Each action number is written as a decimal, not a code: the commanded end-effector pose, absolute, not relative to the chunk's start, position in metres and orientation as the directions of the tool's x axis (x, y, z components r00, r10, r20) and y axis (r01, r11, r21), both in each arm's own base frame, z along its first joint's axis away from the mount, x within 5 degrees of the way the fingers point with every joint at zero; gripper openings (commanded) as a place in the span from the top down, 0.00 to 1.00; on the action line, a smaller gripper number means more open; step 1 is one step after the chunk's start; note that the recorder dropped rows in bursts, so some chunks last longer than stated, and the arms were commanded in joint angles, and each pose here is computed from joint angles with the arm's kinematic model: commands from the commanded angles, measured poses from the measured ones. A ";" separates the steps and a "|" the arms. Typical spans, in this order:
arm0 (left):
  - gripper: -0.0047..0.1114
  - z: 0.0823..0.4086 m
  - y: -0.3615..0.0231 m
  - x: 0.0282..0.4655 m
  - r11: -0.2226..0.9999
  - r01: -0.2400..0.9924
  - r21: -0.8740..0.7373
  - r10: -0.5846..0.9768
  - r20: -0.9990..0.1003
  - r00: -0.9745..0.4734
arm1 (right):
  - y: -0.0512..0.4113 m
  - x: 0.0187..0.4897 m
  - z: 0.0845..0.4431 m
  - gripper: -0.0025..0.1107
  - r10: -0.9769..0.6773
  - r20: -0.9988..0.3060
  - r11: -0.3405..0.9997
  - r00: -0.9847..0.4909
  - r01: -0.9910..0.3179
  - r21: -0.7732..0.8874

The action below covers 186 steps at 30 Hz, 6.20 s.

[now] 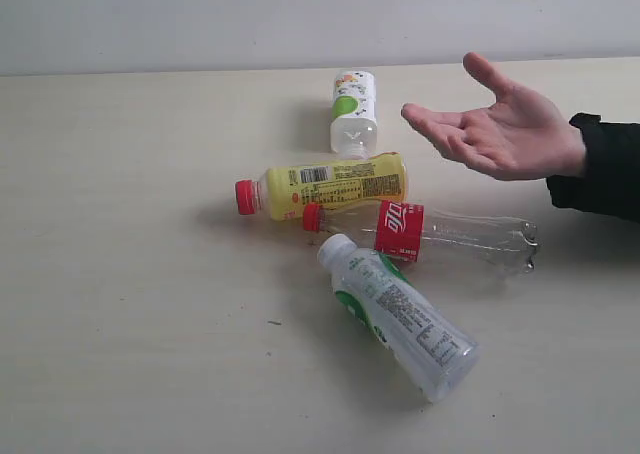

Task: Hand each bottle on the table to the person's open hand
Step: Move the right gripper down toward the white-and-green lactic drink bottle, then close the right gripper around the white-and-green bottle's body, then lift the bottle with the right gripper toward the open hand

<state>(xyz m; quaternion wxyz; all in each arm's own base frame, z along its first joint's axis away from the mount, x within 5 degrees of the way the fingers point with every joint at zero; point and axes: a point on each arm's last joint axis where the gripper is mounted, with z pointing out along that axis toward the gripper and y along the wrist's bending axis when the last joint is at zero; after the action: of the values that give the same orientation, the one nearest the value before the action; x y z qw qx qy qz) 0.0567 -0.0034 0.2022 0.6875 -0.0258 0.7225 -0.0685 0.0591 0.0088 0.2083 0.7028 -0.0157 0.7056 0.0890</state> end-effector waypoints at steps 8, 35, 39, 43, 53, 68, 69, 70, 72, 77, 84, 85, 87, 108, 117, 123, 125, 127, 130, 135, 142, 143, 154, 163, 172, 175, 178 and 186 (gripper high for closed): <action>0.96 0.201 -0.003 0.056 0.988 0.057 -0.141 -0.138 -0.989 -0.050 | 0.009 0.058 0.208 0.98 0.101 -0.995 0.984 0.009 -0.147 0.099; 0.96 0.201 -0.003 0.056 0.988 0.057 -0.141 -0.138 -0.989 -0.050 | 0.033 0.147 0.359 0.98 0.107 -0.994 0.972 -0.036 -0.205 0.113; 0.96 0.201 -0.003 0.056 0.988 0.057 -0.141 -0.138 -0.989 -0.050 | 0.044 0.197 0.350 0.98 -0.259 -0.920 0.964 -0.293 -0.138 -0.228; 0.96 0.201 -0.003 0.056 0.988 0.057 -0.141 -0.138 -0.989 -0.050 | 0.054 0.224 0.339 0.98 -0.387 -0.730 0.920 -0.564 -0.181 -0.348; 0.96 0.201 -0.003 0.056 0.988 0.057 -0.141 -0.138 -0.989 -0.050 | 0.102 0.244 0.289 0.70 -0.562 -0.248 0.818 -0.789 -0.574 -0.026; 0.96 0.201 -0.003 0.056 0.988 0.057 -0.141 -0.138 -0.989 -0.050 | 0.140 0.242 0.266 0.49 -0.571 -0.196 0.700 -0.797 -0.597 0.391; 0.96 0.201 -0.003 0.056 0.988 0.057 -0.141 -0.138 -0.989 -0.050 | 0.140 0.241 0.266 0.49 -0.568 -0.196 0.701 -0.800 -0.594 0.395; 0.96 0.201 -0.003 0.056 0.988 0.057 -0.141 -0.138 -0.989 -0.050 | 0.140 0.241 0.267 0.50 -0.565 -0.195 0.702 -0.802 -0.591 0.397; 0.96 0.201 -0.003 0.056 0.988 0.057 -0.141 -0.138 -0.989 -0.050 | 0.140 0.240 0.267 0.48 -0.563 -0.184 0.704 -0.806 -0.584 0.404; 0.96 0.201 -0.003 0.056 0.988 0.057 -0.141 -0.138 -0.989 -0.050 | 0.156 0.232 0.268 0.39 -0.602 -0.184 0.662 -0.777 -0.614 0.429; 0.96 0.201 -0.003 0.056 0.988 0.057 -0.141 -0.138 -0.989 -0.050 | 0.191 0.216 0.248 0.33 -0.763 -0.129 0.609 -0.633 -0.772 0.183; 0.96 0.201 -0.003 0.056 0.988 0.057 -0.141 -0.138 -0.989 -0.050 | 0.193 0.216 0.243 0.31 -0.770 -0.099 0.619 -0.631 -0.775 0.130; 0.96 0.201 -0.003 0.056 0.988 0.057 -0.141 -0.138 -0.989 -0.050 | 0.195 0.216 0.235 0.30 -0.783 -0.048 0.620 -0.621 -0.784 0.039; 0.96 0.201 -0.003 0.056 0.988 0.057 -0.141 -0.138 -0.989 -0.050 | 0.223 0.238 0.165 0.27 -0.752 -0.009 0.660 -0.660 -0.751 -0.012; 0.96 0.201 -0.003 0.056 0.988 0.057 -0.141 -0.138 -0.989 -0.050 | 0.231 0.242 0.148 0.27 -0.737 -0.024 0.676 -0.676 -0.737 0.012; 0.96 0.201 -0.003 0.056 0.988 0.057 -0.141 -0.138 -0.989 -0.050 | 0.234 0.245 0.137 0.27 -0.732 -0.031 0.681 -0.681 -0.732 0.018; 0.96 0.201 -0.003 0.056 0.988 0.057 -0.141 -0.138 -0.989 -0.050 | 0.234 0.245 0.135 0.27 -0.731 -0.033 0.682 -0.682 -0.731 0.020; 0.96 0.201 -0.003 0.056 0.988 0.057 -0.141 -0.138 -0.989 -0.050 | 0.235 0.246 0.134 0.27 -0.730 -0.036 0.682 -0.682 -0.731 0.019; 0.96 0.201 -0.003 0.056 0.988 0.057 -0.141 -0.138 -0.989 -0.050 | 0.235 0.245 0.134 0.27 -0.724 -0.035 0.688 -0.689 -0.725 0.029; 0.96 0.201 -0.003 0.056 0.988 0.057 -0.141 -0.138 -0.989 -0.050 | 0.236 0.246 0.127 0.27 -0.723 -0.025 0.689 -0.690 -0.724 0.031; 0.96 0.201 -0.003 0.056 0.988 0.057 -0.141 -0.138 -0.989 -0.050 | 0.236 0.245 0.123 0.28 -0.723 -0.007 0.690 -0.691 -0.723 0.033; 0.96 0.201 -0.003 0.056 0.988 0.057 -0.141 -0.138 -0.989 -0.050 | 0.235 0.245 0.123 0.30 -0.723 -0.001 0.690 -0.691 -0.723 0.034; 0.96 0.201 -0.003 0.056 0.988 0.057 -0.141 -0.138 -0.989 -0.050 | 0.235 0.244 0.123 0.79 -0.723 0.006 0.690 -0.691 -0.723 0.034; 0.96 0.201 -0.003 0.056 0.988 0.057 -0.141 -0.138 -0.989 -0.050 | 0.235 0.237 0.133 0.98 -0.692 0.042 0.721 -0.721 -0.687 0.092; 0.96 0.201 -0.003 0.056 0.988 0.057 -0.141 -0.138 -0.989 -0.050 | 0.230 0.227 0.183 0.98 -0.682 -0.049 0.721 -0.730 -0.682 0.124; 0.96 0.201 -0.003 0.056 0.988 0.057 -0.141 -0.138 -0.989 -0.050 | 0.227 0.222 0.201 0.98 -0.678 -0.084 0.719 -0.730 -0.682 0.134; 0.96 0.201 -0.003 0.056 0.988 0.057 -0.141 -0.138 -0.989 -0.050 | 0.221 0.217 0.216 0.98 -0.683 -0.094 0.713 -0.725 -0.689 0.133; 0.96 0.201 -0.003 0.056 0.988 0.057 -0.141 -0.138 -0.989 -0.050 | 0.218 0.212 0.259 0.98 -0.704 -0.148 0.682 -0.694 -0.720 0.130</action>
<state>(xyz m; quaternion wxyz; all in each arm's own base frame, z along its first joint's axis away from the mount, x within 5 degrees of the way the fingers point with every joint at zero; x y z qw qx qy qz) 0.0567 -0.0034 0.2022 0.6875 -0.0258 0.7225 -0.0685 0.2116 0.2163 0.2460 0.0274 -0.3803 0.9205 0.0856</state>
